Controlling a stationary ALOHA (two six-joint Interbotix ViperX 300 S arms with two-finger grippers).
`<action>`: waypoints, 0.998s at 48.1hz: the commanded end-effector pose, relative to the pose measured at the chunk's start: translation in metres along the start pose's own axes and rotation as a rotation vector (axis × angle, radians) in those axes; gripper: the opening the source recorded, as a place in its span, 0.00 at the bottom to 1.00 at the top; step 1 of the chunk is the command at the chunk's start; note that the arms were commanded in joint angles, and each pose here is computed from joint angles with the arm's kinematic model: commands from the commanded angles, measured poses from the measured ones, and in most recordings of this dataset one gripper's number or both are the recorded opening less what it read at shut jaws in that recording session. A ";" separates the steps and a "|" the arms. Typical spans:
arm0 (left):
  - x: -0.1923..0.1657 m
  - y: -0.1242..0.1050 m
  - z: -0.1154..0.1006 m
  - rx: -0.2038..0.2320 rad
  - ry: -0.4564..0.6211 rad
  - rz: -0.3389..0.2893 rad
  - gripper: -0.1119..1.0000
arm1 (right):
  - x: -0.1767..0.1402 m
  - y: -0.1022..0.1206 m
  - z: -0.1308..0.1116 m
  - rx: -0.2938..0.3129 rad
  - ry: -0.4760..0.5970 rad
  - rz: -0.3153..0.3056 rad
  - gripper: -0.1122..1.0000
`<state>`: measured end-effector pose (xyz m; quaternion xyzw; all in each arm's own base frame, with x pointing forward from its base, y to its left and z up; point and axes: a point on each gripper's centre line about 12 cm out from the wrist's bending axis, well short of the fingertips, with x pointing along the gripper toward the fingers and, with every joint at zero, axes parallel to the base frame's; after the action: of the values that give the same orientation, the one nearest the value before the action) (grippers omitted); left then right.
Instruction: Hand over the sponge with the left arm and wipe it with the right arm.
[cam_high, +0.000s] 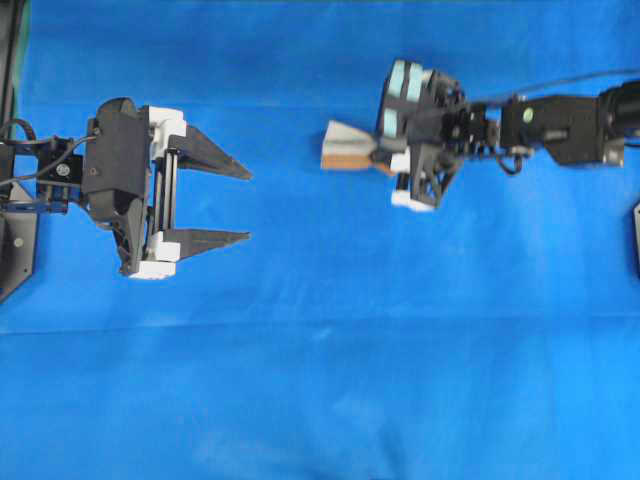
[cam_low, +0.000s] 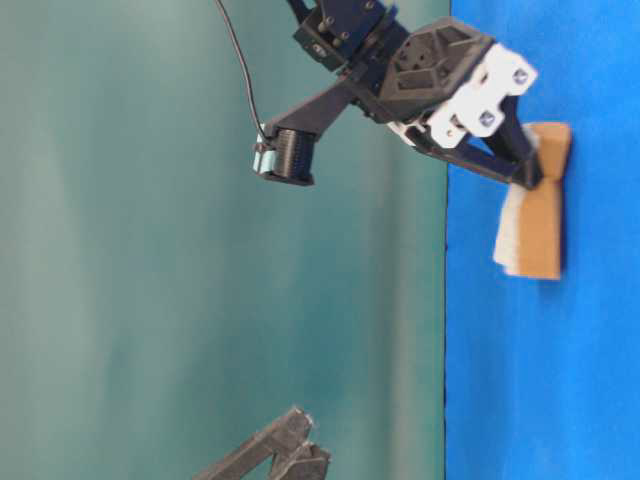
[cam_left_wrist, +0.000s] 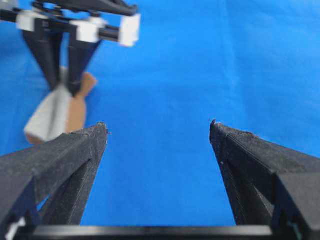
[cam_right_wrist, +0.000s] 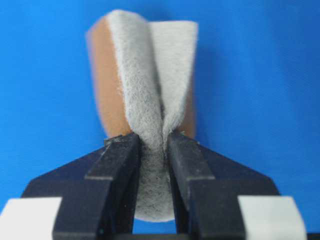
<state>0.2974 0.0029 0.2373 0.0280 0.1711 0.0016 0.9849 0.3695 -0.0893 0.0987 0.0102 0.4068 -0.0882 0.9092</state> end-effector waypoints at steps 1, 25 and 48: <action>-0.001 0.000 0.000 -0.001 -0.006 -0.001 0.83 | -0.006 0.037 0.007 -0.028 -0.019 0.063 0.33; -0.001 -0.002 0.001 -0.001 -0.008 -0.007 0.83 | -0.022 0.139 0.012 -0.061 0.029 0.223 0.33; -0.001 -0.004 0.000 0.003 -0.007 -0.012 0.83 | -0.015 0.083 0.014 -0.037 0.037 0.121 0.33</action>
<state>0.2974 -0.0003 0.2371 0.0282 0.1717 -0.0036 0.9847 0.3844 0.0166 0.1037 0.0234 0.4369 -0.0053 0.8992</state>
